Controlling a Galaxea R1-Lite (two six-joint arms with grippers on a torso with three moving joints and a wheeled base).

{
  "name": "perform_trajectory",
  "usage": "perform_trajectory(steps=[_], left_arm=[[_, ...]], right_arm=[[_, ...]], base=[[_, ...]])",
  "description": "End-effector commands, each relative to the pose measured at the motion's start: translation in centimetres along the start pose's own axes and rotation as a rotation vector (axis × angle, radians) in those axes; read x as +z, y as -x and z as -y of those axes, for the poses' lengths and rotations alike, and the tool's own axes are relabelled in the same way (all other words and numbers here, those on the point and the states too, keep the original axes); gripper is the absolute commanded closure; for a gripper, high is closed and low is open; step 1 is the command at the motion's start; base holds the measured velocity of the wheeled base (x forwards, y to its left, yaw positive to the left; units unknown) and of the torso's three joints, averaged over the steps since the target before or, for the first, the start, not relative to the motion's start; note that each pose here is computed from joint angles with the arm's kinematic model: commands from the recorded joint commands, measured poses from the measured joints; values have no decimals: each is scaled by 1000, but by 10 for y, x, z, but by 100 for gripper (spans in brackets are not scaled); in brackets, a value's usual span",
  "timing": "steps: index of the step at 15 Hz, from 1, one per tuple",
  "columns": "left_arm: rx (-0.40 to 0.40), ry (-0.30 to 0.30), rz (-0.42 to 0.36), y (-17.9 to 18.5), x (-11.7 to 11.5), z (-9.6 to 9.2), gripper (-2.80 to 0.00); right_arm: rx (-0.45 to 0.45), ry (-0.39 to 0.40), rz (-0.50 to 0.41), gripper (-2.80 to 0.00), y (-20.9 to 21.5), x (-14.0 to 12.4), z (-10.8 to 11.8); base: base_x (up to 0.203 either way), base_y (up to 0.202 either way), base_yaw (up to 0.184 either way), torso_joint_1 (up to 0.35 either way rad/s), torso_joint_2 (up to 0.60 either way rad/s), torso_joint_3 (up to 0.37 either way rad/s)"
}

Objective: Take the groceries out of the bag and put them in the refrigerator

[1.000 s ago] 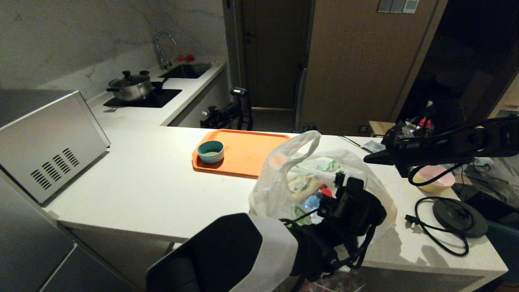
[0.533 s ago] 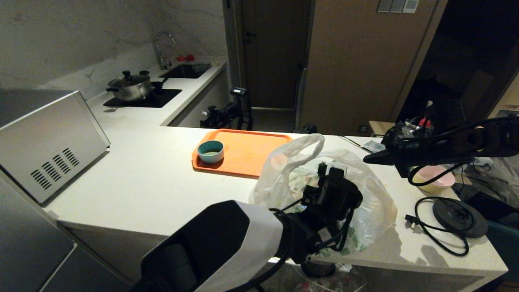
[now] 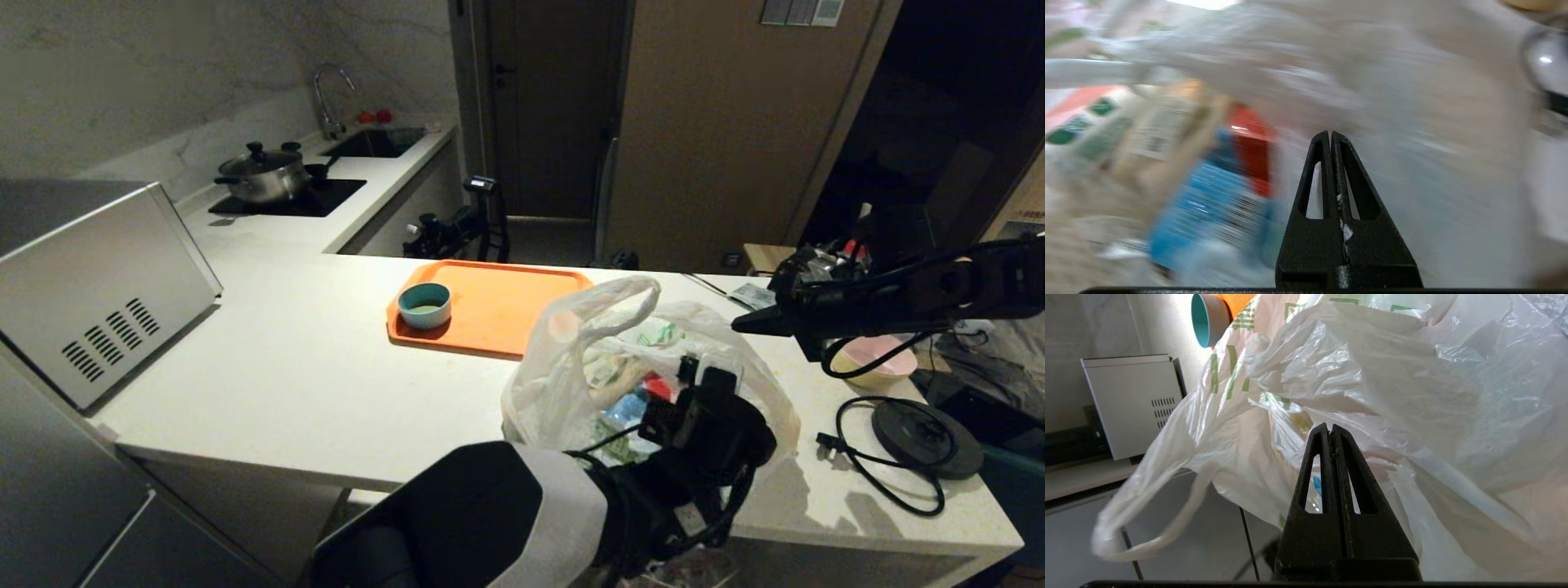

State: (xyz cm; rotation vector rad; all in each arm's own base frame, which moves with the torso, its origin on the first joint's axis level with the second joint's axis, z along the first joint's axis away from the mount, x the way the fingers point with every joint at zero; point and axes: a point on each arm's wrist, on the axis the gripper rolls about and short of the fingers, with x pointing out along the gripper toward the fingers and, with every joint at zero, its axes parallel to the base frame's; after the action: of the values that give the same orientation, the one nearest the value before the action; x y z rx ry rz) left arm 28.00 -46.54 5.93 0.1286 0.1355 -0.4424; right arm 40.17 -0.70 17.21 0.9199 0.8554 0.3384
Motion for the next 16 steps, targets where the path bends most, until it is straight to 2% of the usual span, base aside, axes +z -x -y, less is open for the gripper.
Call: perform_trajectory(steps=[1,5,7,9,11,13,16], left_arm=[[-28,-8,-3,8,-5,15,0],[-43,-25,-21,10,-18,24,0],[-44,-25,-26,10,-23,26,0],[-41,8,19,12,-12,25,0],[-36,38,61,17,9,19,0],[-21,52,76,24,30,5,0],[51,78,94,20,56,-41,0]], right_arm=[[4,-4,-1,0,1,0,0],[8,4,1,0,3,0,-3],[55,11,-35,0,4,-2,-7],[141,6,-123,0,-4,1,-4],[163,5,-152,0,-16,5,1],[171,8,-170,0,-26,7,3],[181,15,-223,0,-46,-3,1]], base=[[0,0,0,0,0,0],[0,0,0,0,0,0],[0,0,0,0,0,0],[0,0,0,0,0,0],[0,0,0,0,0,0],[0,0,0,0,0,0],[0,0,0,0,0,0]])
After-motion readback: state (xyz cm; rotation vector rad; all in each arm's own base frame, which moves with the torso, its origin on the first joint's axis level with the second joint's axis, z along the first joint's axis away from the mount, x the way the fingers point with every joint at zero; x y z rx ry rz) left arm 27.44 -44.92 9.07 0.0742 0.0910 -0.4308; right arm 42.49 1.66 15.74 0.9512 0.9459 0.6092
